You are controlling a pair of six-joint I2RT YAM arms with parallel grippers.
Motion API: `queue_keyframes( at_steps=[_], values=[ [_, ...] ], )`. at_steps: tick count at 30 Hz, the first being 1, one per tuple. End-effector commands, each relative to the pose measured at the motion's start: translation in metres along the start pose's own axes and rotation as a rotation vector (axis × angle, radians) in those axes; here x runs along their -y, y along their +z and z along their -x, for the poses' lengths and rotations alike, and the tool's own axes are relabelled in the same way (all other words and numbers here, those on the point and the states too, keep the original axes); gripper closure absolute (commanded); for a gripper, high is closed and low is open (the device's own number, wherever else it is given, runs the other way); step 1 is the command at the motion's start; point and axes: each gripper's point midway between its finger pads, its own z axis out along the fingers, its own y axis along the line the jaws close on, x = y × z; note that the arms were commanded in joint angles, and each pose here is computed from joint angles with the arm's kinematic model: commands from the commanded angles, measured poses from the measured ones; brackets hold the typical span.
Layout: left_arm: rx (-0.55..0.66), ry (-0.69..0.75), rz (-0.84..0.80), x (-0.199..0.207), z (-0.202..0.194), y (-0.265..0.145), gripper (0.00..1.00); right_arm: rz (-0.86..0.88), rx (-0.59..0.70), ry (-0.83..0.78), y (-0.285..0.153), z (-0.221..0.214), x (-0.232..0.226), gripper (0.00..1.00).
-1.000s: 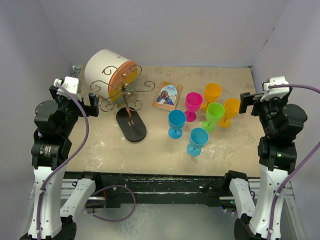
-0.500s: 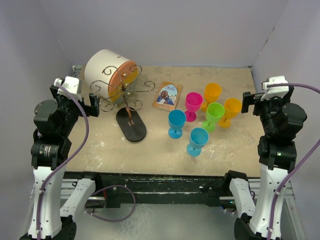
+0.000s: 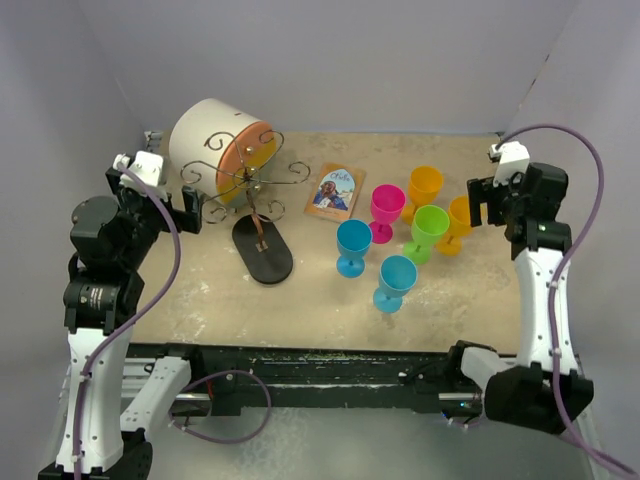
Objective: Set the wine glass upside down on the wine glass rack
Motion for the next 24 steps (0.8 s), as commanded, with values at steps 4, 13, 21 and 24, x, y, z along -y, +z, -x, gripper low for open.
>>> queue_keyframes(
  at_steps=[4, 13, 21, 24],
  values=[
    [0.043, 0.021, -0.077, 0.011, 0.017, 0.001, 0.01, 0.063, -0.114, -0.013, 0.033, -0.021, -0.006, 0.25],
    [0.029, 0.028, -0.080, 0.011, 0.015, 0.004, 0.01, 0.071, -0.190, -0.013, 0.065, -0.031, -0.001, 0.46],
    [0.034, 0.031, -0.073, 0.009, 0.017, 0.003, 0.01, 0.067, -0.228, -0.033, 0.083, -0.035, 0.005, 0.58],
    [0.035, 0.031, -0.071, 0.009, 0.017, 0.003, 0.01, 0.067, -0.245, -0.040, 0.090, -0.039, 0.006, 0.64]
  ],
)
